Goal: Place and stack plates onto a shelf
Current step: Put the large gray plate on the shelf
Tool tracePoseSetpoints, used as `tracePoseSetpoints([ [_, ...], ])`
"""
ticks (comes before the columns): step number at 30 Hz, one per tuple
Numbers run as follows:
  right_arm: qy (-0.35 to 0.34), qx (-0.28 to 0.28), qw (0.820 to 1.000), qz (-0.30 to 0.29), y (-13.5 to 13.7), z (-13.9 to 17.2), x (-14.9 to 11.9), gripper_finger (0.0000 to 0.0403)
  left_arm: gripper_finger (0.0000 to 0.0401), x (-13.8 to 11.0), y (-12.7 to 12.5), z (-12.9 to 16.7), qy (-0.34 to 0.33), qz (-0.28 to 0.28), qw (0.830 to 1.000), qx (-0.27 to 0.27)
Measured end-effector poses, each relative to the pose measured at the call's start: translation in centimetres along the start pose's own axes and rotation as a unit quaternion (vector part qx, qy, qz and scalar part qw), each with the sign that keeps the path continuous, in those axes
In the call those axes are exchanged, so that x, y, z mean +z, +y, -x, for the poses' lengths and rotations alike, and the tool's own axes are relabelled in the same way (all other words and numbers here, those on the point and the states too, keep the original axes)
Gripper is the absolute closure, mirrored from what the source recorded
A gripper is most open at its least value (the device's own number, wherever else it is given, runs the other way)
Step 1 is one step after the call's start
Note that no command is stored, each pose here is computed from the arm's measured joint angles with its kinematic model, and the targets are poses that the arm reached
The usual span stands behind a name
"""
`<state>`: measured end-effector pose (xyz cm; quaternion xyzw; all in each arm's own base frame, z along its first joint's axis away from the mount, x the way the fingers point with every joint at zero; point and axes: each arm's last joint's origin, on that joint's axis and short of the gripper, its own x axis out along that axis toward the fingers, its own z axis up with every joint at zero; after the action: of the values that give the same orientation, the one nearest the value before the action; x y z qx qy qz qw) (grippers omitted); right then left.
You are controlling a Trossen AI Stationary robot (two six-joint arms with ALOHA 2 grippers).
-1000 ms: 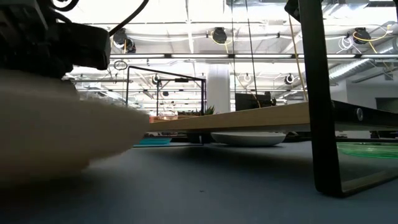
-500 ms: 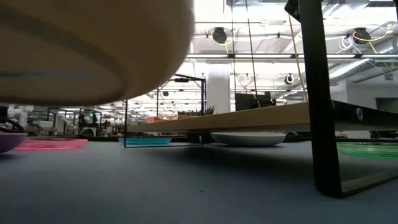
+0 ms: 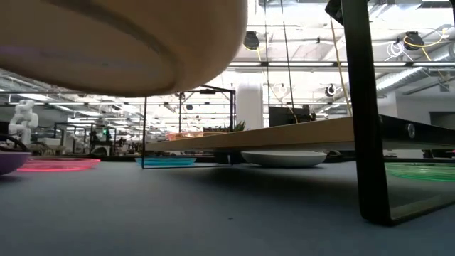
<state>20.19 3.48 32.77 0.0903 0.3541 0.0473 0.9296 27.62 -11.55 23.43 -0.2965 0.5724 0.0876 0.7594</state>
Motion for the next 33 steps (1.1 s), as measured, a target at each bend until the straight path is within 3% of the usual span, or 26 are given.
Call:
tracePoseSetpoints([
  [8, 0.0, 0.0, 1.0, 0.002, 0.0, 0.0, 0.0, 0.0399, 0.0394, 2.4, 0.5, 1.7, -0.033, 0.058, 0.998, 0.012],
  [19, 0.0, 0.001, 1.0, 0.002, 0.0, 0.0, 0.0, 0.0402, 0.0395, 4.6, 2.2, 2.1, -0.074, 0.161, 0.984, 0.024],
  [25, 0.0, 0.001, 1.0, 0.002, 0.0, 0.0, 0.0, 0.0402, 0.0395, 5.5, 1.9, 2.3, -0.146, 0.224, 0.964, 0.009],
  [33, 0.0, 0.001, 1.0, 0.004, 0.0, 0.0, 0.0, 0.0403, 0.0395, 5.7, 1.6, 2.4, -0.223, 0.322, 0.92, 0.004],
])
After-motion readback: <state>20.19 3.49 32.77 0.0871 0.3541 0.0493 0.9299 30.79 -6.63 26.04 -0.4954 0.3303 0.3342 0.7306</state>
